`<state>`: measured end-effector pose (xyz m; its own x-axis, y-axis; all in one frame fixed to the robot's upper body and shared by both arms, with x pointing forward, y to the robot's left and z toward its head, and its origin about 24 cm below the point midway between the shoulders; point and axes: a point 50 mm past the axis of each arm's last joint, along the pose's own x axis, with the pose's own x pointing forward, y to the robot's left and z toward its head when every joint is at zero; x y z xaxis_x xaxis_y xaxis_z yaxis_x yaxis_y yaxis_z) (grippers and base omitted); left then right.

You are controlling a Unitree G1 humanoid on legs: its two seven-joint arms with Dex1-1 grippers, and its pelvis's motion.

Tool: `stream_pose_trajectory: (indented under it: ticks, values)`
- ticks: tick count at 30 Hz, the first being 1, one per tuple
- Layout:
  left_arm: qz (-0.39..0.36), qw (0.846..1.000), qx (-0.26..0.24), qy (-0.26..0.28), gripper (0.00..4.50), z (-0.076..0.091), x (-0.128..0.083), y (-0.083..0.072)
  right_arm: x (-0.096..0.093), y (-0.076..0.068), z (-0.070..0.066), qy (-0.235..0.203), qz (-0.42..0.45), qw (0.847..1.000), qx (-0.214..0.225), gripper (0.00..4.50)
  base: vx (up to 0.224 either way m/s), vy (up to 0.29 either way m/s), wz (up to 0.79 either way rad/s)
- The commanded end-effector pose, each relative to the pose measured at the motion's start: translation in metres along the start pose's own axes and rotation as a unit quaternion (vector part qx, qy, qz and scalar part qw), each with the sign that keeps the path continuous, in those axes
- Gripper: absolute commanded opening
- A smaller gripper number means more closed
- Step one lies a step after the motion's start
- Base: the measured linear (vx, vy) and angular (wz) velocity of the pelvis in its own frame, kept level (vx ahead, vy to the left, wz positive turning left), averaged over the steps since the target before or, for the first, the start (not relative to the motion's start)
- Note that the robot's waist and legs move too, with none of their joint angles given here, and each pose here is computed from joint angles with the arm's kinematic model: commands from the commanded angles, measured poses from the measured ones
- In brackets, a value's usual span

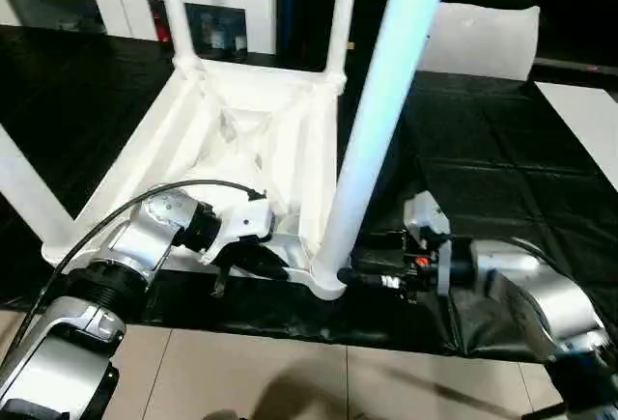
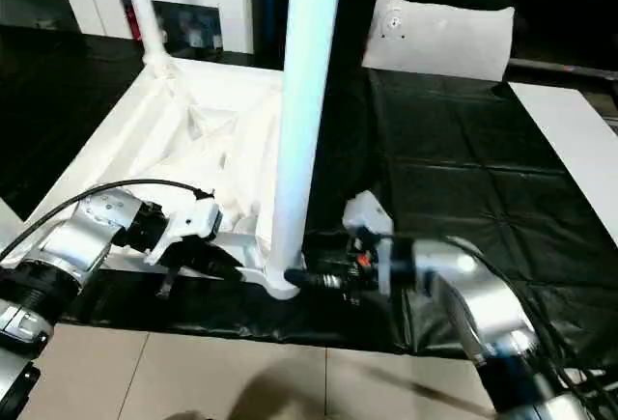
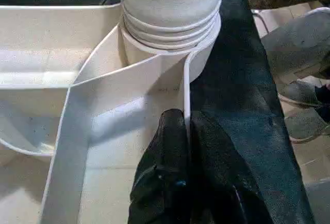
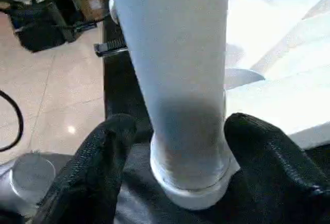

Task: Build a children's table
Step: Rotate leg to tighten

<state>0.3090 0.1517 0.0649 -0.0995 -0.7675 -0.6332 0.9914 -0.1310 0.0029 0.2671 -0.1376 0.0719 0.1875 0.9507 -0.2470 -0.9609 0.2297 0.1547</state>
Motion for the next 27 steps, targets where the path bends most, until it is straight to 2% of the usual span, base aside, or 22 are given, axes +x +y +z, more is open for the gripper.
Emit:
stream_pose_trajectory:
  ticks: [1, 5, 10, 13, 19, 24, 27]
  values:
    - [-0.048, 0.998, 0.021, 0.021, 0.0, 0.004, 0.009, -0.004, 0.001, -0.001, 0.002, 0.004, 0.013, 1.0, -0.012, 2.98, 0.0, 0.0, 0.0]
    - [-0.05, 0.998, 0.027, 0.025, 0.0, 0.005, 0.01, -0.004, 0.006, -0.001, 0.003, 0.009, 0.035, 0.999, -0.015, 2.71, 0.0, 0.0, 0.0]
    - [-0.05, 0.998, 0.032, 0.033, 0.0, 0.005, 0.012, -0.003, 0.013, -0.002, -0.001, 0.017, 0.059, 0.998, -0.017, 2.15, 0.0, 0.0, 0.0]
    - [-0.04, 0.998, 0.028, 0.03, 0.0, 0.004, 0.012, -0.002, 0.015, -0.002, -0.002, 0.017, 0.06, 0.998, -0.016, 2.0, 0.0, 0.0, 0.0]
    - [0.052, 0.998, -0.029, 0.002, 0.0, 0.003, 0.014, 0.009, 0.018, 0.003, -0.006, -0.003, 0.038, 0.999, 0.009, 1.93, 0.0, 0.0, 0.0]
    - [0.138, 0.986, -0.082, -0.053, 0.0, 0.014, 0.02, 0.021, 0.023, 0.007, -0.015, -0.027, -0.047, 0.998, 0.038, 1.91, 0.0, 0.0, 0.0]
    - [0.183, 0.976, -0.101, -0.064, 0.0, 0.02, 0.027, 0.028, 0.032, 0.008, -0.02, -0.039, -0.107, 0.992, 0.057, 1.91, 0.0, 0.0, 0.0]
